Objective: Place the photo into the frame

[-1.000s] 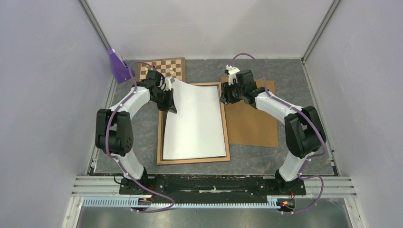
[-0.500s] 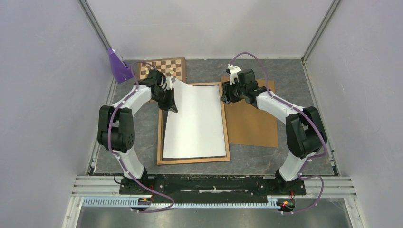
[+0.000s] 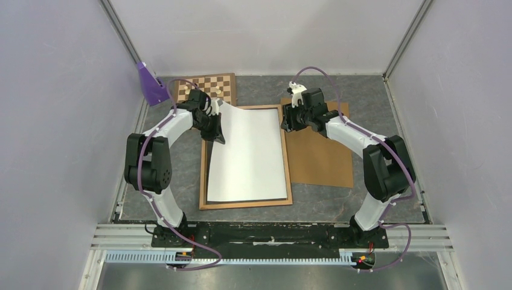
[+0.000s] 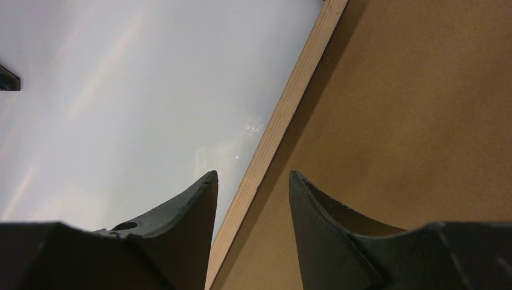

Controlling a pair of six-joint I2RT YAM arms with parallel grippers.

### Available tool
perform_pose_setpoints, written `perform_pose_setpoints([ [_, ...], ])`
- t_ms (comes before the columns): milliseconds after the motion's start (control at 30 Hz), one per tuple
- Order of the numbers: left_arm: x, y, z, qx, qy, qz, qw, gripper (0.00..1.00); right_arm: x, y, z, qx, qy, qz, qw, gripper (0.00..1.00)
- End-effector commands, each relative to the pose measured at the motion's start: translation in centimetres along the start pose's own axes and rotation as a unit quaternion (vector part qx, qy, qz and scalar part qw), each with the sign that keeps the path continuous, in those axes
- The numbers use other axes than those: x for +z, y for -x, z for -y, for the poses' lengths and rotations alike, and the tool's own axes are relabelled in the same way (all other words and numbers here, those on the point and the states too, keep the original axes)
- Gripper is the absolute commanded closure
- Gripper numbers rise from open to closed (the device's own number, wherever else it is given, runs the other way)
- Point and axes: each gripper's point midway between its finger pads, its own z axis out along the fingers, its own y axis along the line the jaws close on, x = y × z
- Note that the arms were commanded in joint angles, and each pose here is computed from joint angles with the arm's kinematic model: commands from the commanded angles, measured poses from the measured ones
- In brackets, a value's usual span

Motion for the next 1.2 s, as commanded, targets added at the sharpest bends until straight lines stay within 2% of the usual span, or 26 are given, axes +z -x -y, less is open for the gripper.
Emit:
perform_pose_setpoints([
  [0,-0.1,1.5,0.1,0.005,0.004,0.037,0.999,0.98,-1.3,1.7,-0.3,-0.010,0.004,0.029,1.000,0.50],
  [767,0.2,1.1,-0.1,-0.005,0.009,0.038,0.999,0.97,-1.2,1.1,-0.4,-0.007,0.008,0.025,1.000,0.51],
  [1167,-0.4,0.6,-0.2,-0.005,0.014,0.041,0.999,0.91,-1.1,1.0,-0.5,-0.006,0.010,0.024,1.000,0.51],
])
